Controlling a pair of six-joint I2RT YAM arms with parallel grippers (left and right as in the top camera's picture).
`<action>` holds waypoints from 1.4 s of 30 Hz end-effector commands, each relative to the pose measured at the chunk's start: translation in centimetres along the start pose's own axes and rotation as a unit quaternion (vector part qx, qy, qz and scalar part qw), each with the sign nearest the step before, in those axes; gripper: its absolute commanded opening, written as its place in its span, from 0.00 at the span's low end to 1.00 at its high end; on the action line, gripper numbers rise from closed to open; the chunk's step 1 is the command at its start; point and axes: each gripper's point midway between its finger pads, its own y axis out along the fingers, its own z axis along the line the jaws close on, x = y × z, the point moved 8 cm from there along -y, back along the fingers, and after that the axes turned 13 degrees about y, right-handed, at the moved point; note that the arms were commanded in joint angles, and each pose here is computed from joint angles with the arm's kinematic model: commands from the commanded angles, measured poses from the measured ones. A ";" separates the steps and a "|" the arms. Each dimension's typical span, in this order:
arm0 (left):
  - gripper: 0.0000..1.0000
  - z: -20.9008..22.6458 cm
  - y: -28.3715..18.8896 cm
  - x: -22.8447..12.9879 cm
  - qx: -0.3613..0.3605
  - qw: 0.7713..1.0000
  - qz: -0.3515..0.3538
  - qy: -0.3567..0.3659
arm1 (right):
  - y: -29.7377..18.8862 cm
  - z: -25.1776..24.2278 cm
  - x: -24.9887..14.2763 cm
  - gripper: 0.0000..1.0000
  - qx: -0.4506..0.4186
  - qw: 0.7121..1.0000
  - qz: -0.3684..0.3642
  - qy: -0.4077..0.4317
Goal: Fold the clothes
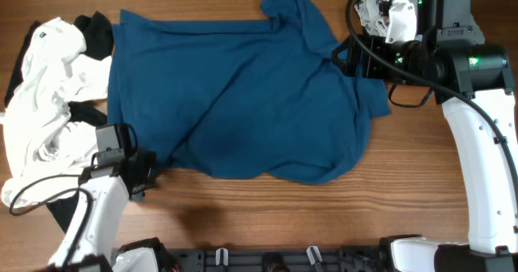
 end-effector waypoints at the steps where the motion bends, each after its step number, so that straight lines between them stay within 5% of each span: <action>1: 0.53 0.5 0.9 -0.2 0.021 1.000 0.006 0.000 | 0.6 0.2 -0.2 0.98 0.009 1.000 0.011 -0.011; 2: 0.31 0.4 0.9 -0.1 0.019 1.000 0.006 -0.001 | 0.6 0.2 -0.1 0.98 0.009 1.000 0.010 -0.012; 4: 0.04 0.1 0.7 -0.1 0.007 1.000 0.007 0.002 | 0.6 0.2 -0.1 0.98 0.010 1.000 0.008 -0.012; 20: 0.04 -3.0 -4.6 2.4 -0.117 0.990 -0.072 0.045 | 0.7 0.3 0.1 0.98 0.011 1.000 0.003 -0.014; 22: 0.21 -3.2 -4.8 2.6 -0.125 0.988 -0.080 0.044 | 0.7 0.3 0.1 0.98 0.011 1.000 0.003 -0.014; 24: 0.56 -3.2 -4.8 2.8 -0.125 0.988 -0.085 0.043 | 0.7 0.3 0.1 0.98 0.011 1.000 0.003 -0.014; 27: 0.80 -3.0 -4.8 3.1 -0.110 0.988 -0.099 0.040 | 0.7 0.2 0.1 0.98 0.010 1.000 0.003 -0.014; 42: 0.88 -1.3 -4.3 1.9 -0.054 0.995 -0.067 0.046 | 0.7 0.2 0.1 0.98 0.008 1.000 0.002 -0.014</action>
